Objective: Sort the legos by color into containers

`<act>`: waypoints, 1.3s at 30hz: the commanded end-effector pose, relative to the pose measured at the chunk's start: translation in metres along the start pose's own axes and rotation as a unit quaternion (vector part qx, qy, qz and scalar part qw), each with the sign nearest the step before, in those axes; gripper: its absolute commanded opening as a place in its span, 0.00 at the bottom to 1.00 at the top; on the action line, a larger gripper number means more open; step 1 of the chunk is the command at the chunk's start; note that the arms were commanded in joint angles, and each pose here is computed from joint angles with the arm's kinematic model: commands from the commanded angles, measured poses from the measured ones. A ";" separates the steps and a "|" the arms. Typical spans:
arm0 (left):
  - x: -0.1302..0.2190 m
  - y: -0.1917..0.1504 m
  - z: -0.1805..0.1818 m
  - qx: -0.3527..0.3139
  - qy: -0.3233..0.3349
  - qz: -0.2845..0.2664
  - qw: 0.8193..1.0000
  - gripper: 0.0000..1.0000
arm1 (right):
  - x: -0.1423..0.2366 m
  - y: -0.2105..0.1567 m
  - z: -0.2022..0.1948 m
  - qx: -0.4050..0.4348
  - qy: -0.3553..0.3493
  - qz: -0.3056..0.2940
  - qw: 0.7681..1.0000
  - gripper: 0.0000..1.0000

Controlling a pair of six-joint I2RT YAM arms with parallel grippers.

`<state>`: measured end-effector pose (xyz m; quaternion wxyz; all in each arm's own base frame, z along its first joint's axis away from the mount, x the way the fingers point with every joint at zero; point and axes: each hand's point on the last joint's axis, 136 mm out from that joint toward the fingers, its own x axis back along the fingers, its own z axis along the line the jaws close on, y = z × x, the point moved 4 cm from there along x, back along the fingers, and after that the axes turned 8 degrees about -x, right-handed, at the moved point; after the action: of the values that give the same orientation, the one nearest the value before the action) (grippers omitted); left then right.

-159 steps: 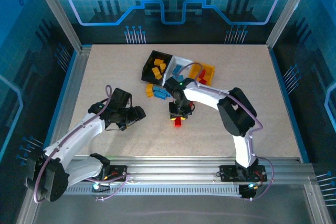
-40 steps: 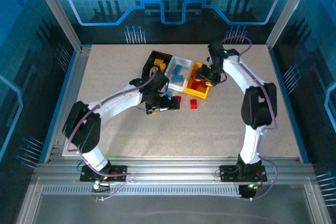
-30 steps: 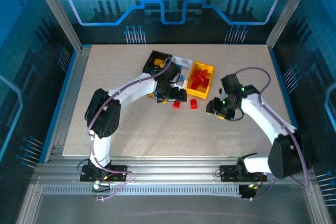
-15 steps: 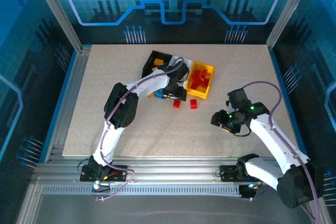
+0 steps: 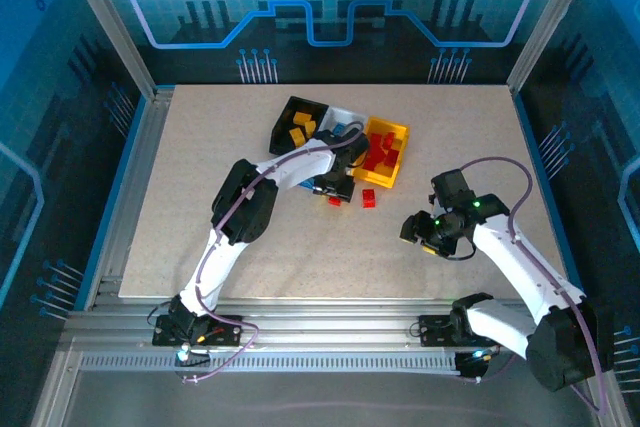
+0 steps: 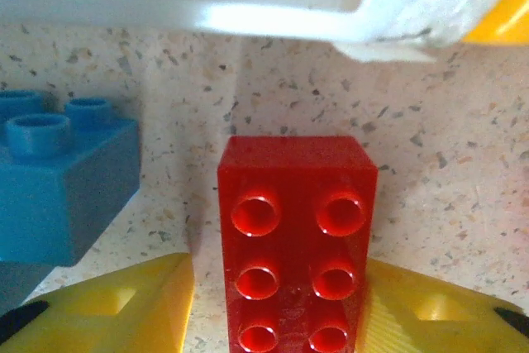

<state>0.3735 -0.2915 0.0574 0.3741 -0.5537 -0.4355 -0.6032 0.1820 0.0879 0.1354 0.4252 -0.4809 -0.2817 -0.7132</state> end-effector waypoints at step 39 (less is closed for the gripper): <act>0.107 0.110 -0.054 0.109 -0.231 -0.159 0.954 0.42 | -0.007 -0.025 -0.017 -0.033 0.014 0.013 0.999 0.59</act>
<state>0.4443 -0.3764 0.1788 0.2175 -0.5476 -0.6490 -0.4812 0.1690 0.0905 0.1254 0.4213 -0.4694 -0.2540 -0.7333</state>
